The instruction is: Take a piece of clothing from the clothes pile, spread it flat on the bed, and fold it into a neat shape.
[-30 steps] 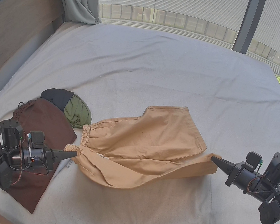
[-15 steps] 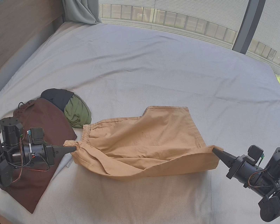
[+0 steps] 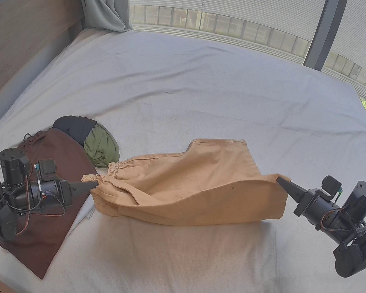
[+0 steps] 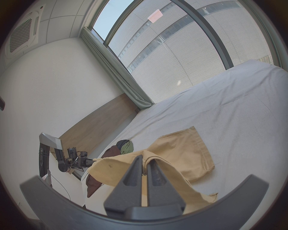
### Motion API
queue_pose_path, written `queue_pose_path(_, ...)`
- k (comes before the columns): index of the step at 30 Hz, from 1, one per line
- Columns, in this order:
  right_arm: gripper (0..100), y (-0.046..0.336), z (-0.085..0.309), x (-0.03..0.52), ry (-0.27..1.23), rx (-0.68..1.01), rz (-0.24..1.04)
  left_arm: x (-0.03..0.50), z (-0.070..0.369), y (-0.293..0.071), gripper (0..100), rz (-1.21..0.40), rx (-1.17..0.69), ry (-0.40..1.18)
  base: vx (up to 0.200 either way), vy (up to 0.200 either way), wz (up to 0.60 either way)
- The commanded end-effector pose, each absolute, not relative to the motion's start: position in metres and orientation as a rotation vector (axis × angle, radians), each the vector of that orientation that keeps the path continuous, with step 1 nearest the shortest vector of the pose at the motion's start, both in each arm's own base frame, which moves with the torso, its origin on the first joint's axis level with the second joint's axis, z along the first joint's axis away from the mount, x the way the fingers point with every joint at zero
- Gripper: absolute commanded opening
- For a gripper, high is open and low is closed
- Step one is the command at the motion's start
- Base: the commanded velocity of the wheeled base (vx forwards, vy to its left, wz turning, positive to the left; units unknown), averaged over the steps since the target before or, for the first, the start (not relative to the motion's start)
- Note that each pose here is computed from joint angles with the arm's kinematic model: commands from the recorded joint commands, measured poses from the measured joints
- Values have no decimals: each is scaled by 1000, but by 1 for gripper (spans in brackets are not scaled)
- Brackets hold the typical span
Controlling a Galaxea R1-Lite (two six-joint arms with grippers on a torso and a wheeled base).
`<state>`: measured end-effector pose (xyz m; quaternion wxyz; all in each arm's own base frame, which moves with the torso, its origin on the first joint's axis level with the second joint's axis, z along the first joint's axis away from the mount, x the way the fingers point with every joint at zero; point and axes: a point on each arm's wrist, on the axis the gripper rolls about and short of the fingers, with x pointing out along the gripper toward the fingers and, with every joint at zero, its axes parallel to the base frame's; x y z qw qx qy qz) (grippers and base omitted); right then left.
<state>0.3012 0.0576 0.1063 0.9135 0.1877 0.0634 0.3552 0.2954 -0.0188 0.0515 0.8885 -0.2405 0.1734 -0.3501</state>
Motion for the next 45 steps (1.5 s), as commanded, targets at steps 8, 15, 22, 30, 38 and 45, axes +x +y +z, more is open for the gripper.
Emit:
queue_pose_path(8,0,58,121,340,84,387,736,307,58,-18,0,-670,-540,324,0,0,0)
queue_pose_path(15,0,61,131,352,72,382,742,313,61,-18,0,-650,-573,310,0,0,0)
queue_pose_path(22,0,64,141,370,68,381,744,319,62,-17,0,-602,-594,290,0,0,0)
queue_pose_path(30,0,70,141,390,88,387,747,327,55,-18,0,-577,-597,290,0,0,0)
queue_pose_path(38,0,73,137,409,127,395,740,336,55,-23,0,-559,-645,283,0,0,0)
queue_pose_path(45,0,78,128,419,156,403,739,345,46,-25,0,-523,-649,281,0,0,0)
